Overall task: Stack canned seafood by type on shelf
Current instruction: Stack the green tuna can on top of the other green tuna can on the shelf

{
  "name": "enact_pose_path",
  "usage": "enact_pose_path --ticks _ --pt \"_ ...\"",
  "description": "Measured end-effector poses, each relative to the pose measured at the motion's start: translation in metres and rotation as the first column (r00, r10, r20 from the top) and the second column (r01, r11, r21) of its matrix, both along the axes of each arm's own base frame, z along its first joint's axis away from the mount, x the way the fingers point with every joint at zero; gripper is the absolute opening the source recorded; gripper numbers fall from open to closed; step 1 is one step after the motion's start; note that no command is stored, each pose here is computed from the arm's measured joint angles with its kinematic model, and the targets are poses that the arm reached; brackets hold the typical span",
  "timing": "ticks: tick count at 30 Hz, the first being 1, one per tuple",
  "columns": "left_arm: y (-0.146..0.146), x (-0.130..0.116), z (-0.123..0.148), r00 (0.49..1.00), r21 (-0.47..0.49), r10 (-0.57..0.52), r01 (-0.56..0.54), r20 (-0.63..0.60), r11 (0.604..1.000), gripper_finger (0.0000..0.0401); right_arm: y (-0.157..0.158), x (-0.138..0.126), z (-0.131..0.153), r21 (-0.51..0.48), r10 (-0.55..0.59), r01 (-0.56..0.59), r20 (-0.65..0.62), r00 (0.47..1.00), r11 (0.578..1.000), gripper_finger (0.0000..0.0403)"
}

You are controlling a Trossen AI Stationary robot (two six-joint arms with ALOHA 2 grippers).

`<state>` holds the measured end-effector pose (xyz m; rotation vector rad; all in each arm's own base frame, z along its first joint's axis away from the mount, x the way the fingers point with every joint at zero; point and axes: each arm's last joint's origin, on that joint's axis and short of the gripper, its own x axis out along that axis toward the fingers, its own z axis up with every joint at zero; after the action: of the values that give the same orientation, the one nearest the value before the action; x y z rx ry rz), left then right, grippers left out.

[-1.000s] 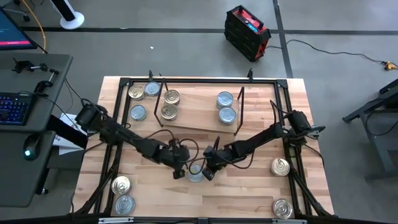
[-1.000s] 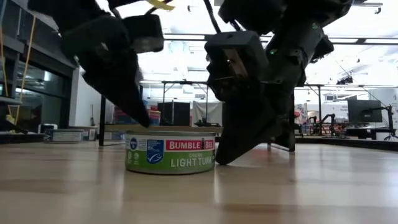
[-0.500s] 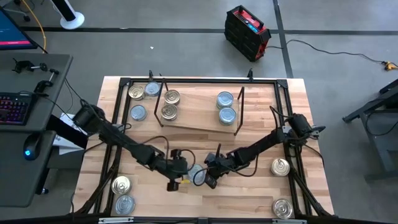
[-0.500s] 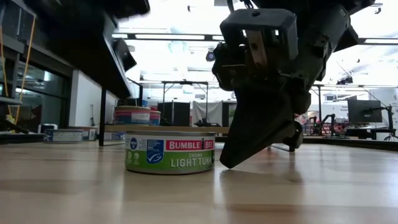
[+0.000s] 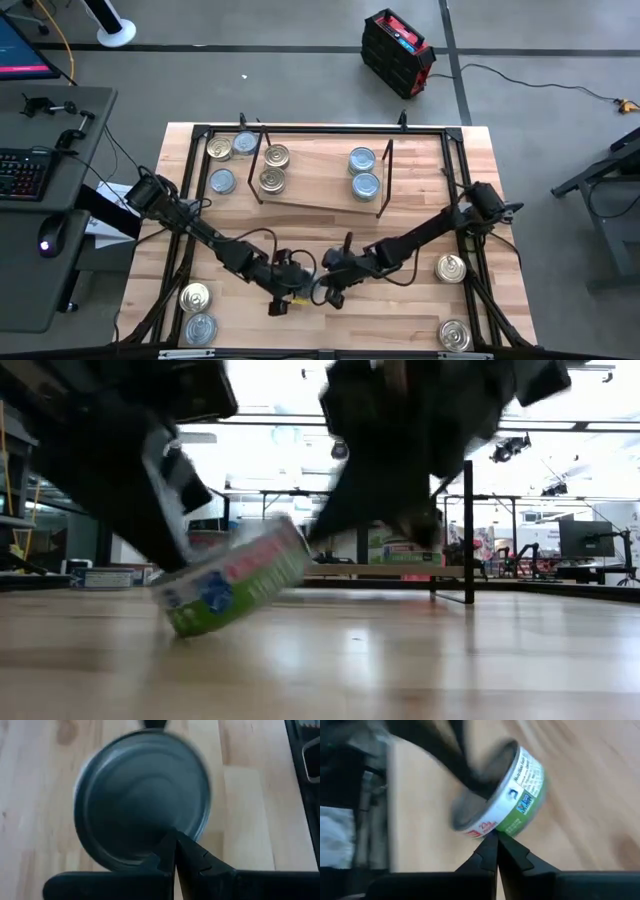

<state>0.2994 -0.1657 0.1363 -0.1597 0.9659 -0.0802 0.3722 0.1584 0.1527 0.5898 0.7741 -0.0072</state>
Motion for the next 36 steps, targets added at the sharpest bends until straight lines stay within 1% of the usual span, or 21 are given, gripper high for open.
enact_pose_path --ticks 3,5,7,9,13,18,19,21,23,25,27,29,32,36 --pt "0.002 0.0 -0.006 1.0 0.032 0.019 -0.019 -0.008 0.999 0.0 0.004 0.009 0.018 0.007 0.02 -0.021 0.06 0.998 1.0 0.0" --pt "0.004 -0.002 -0.009 0.999 0.055 0.033 -0.032 -0.025 0.998 0.0 0.004 0.011 0.021 -0.015 0.038 -0.038 0.057 0.998 0.999 0.0" --pt "0.0 0.001 -0.001 0.999 0.013 0.025 -0.026 0.019 1.0 0.0 0.005 0.015 0.026 -0.029 0.051 -0.049 0.068 0.996 0.998 0.0" --pt "-0.001 0.0 -0.002 1.0 0.002 0.027 -0.027 0.01 1.0 0.0 0.006 0.018 0.034 -0.047 0.066 -0.062 0.069 0.995 0.997 0.0" --pt "-0.001 -0.001 -0.003 0.999 0.006 0.033 -0.033 0.006 0.999 0.0 0.007 0.019 0.047 -0.132 0.115 -0.117 -0.027 0.993 0.984 0.0" --pt "-0.001 -0.003 0.002 1.0 0.02 0.009 -0.009 -0.001 1.0 0.0 0.005 0.017 0.075 -0.268 0.147 -0.187 -0.163 0.976 0.945 0.0" --pt "0.001 -0.006 0.005 1.0 0.03 0.01 -0.01 -0.018 1.0 0.0 0.004 0.017 0.08 -0.288 0.136 -0.186 -0.183 0.974 0.94 0.0" --pt "0.005 -0.013 0.017 0.999 0.03 0.025 -0.024 -0.04 0.999 0.0 0.002 0.019 0.093 -0.305 0.112 -0.165 -0.183 0.977 0.938 0.0" --pt "0.012 -0.027 0.033 0.996 0.059 0.021 -0.016 -0.082 0.998 0.0 -0.004 0.023 0.105 -0.286 0.06 -0.107 -0.168 0.984 0.952 0.0001" --pt "0.018 -0.041 0.054 0.996 0.074 0.017 -0.011 -0.088 0.997 0.0 -0.01 0.031 0.118 -0.252 0.019 -0.046 -0.111 0.994 0.967 0.0007" --pt "0.026 -0.057 0.079 0.998 0.09 0.033 -0.028 -0.057 0.996 0.0 -0.018 0.038 0.13 -0.233 0.004 -0.019 -0.064 0.998 0.972 0.0025" --pt "0.035 -0.072 0.101 0.998 0.098 0.06 -0.059 -0.002 0.993 0.0 -0.027 0.048 0.141 -0.22 -0.018 0.014 -0.018 1.0 0.975 0.0054" --pt "0.051 -0.093 0.124 0.992 0.111 0.118 -0.122 0.044 0.986 0.0 -0.039 0.068 0.147 -0.214 -0.051 0.051 0.009 0.999 0.976 0.0114" --pt "0.069 -0.119 0.145 0.98 0.079 0.188 -0.193 0.069 0.978 0.0 -0.046 0.094 0.145 -0.22 -0.078 0.075 -0.004 0.997 0.973 0.0199"
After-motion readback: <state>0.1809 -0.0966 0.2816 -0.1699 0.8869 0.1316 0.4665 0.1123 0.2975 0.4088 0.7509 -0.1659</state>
